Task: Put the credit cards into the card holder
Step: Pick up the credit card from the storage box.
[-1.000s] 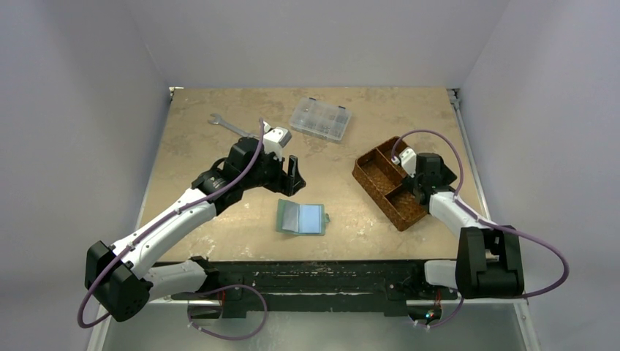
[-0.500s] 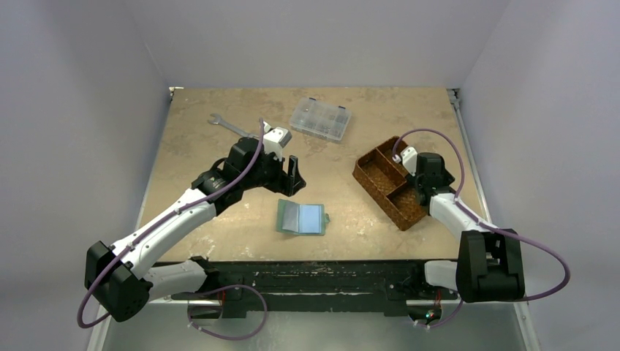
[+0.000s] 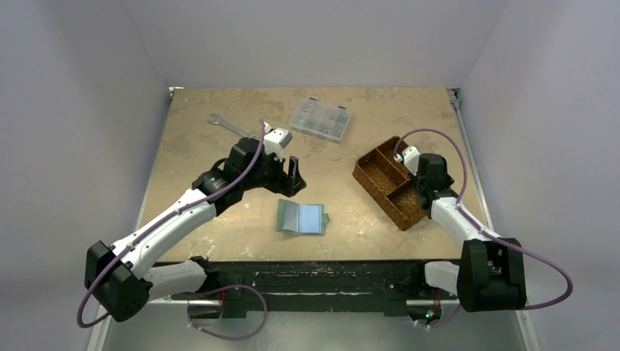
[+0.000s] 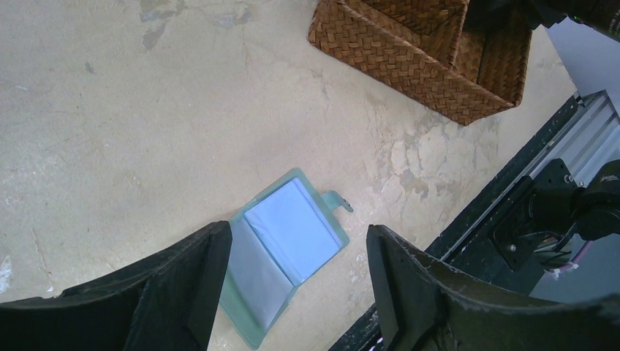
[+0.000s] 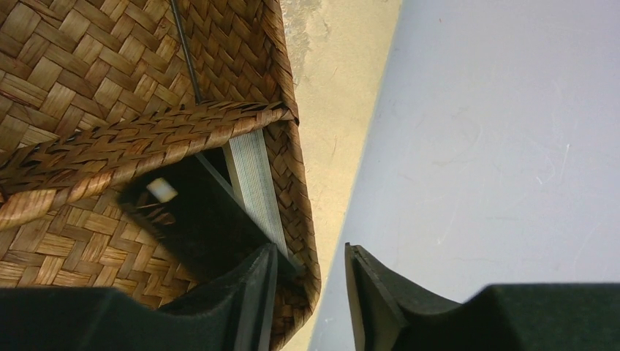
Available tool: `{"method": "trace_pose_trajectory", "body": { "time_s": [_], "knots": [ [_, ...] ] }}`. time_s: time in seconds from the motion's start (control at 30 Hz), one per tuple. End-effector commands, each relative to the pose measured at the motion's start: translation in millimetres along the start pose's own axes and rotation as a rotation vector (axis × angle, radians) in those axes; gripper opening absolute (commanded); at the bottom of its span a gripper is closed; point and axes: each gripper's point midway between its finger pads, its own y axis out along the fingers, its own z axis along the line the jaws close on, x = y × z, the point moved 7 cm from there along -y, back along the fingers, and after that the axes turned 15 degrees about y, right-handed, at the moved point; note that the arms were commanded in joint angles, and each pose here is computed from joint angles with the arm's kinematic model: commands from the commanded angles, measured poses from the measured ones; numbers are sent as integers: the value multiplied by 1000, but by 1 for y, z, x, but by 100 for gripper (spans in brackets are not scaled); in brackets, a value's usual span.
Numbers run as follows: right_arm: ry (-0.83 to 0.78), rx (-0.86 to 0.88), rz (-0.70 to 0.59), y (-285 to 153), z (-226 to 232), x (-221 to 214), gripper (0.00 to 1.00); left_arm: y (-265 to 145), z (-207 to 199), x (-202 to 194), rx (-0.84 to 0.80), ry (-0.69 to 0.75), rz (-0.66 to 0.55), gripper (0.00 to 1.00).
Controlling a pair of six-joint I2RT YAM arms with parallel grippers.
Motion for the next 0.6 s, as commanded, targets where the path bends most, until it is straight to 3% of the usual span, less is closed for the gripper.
{"method": "trace_pose_trajectory", "body": {
  "time_s": [0.0,0.17,0.27,0.47,0.57],
  "knots": [
    [17,-38,-28,-3,-6,3,43,-6,-1,6,2,30,-38,72],
    [17,-34,-24,-5,-4,0,40,-7,-1,6,0,31,-43,72],
    [12,-26,-17,-8,-6,-1,54,-6,-2,6,-3,32,-41,72],
    [-53,155,-61,-16,11,-2,80,-6,-3,5,-5,33,-37,72],
    [-100,223,-82,-16,19,-5,87,-5,-3,4,-7,33,-34,72]
  ]
}}
